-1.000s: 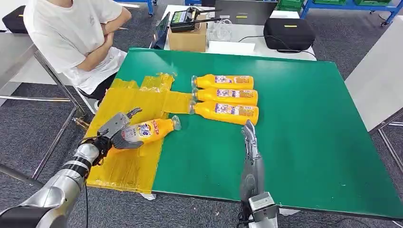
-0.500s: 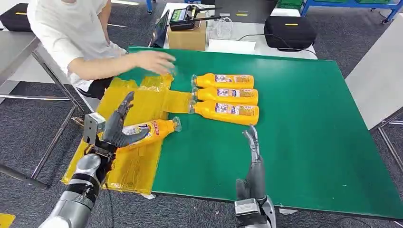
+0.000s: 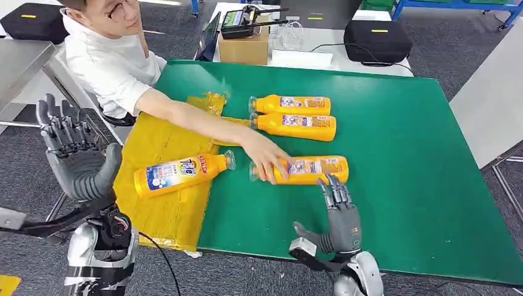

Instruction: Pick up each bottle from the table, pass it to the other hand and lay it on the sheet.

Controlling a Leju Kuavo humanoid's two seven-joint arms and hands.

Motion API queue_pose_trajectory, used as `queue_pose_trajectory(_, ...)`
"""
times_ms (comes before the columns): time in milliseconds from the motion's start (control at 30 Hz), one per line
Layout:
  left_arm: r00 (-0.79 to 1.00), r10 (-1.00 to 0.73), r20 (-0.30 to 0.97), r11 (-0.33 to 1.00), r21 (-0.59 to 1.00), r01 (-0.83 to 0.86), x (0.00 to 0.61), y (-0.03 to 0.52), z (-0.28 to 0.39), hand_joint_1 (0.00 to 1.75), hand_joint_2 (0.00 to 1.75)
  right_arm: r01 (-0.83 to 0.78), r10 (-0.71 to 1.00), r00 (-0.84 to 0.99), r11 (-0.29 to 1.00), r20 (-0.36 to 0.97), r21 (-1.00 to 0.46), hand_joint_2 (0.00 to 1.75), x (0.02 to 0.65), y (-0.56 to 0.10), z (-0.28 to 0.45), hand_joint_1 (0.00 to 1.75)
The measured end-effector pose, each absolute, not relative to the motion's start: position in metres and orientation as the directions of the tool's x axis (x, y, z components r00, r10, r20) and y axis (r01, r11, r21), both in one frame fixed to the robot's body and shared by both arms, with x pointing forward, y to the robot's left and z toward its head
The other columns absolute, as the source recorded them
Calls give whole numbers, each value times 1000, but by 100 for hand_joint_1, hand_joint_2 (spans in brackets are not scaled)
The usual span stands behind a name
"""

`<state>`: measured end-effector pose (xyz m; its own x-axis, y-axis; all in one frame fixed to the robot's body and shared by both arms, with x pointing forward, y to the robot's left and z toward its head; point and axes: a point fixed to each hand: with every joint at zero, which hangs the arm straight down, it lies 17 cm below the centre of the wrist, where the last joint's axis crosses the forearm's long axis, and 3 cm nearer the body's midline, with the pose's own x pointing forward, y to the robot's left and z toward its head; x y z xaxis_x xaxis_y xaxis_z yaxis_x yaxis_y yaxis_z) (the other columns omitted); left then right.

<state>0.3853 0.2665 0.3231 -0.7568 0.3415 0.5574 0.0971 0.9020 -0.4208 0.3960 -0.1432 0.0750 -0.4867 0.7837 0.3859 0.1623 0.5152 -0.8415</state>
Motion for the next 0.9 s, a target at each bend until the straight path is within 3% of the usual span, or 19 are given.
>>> queue_pose_trajectory(400,-781,265,566,935,-349,64,369,247,328,0,175,114,870,-399,360,289,-926,175,447,-185,50,0)
queue_pose_trajectory(733,-772,244,587,941,-336,42,374,240,331,0,175,-210,868,-354,290,349,-934,175,471,-167,-4,0)
queue_pose_trajectory(900,-767,239,595,944,-326,41,376,235,332,0,175,-285,906,-312,199,287,-938,175,485,-167,-14,0)
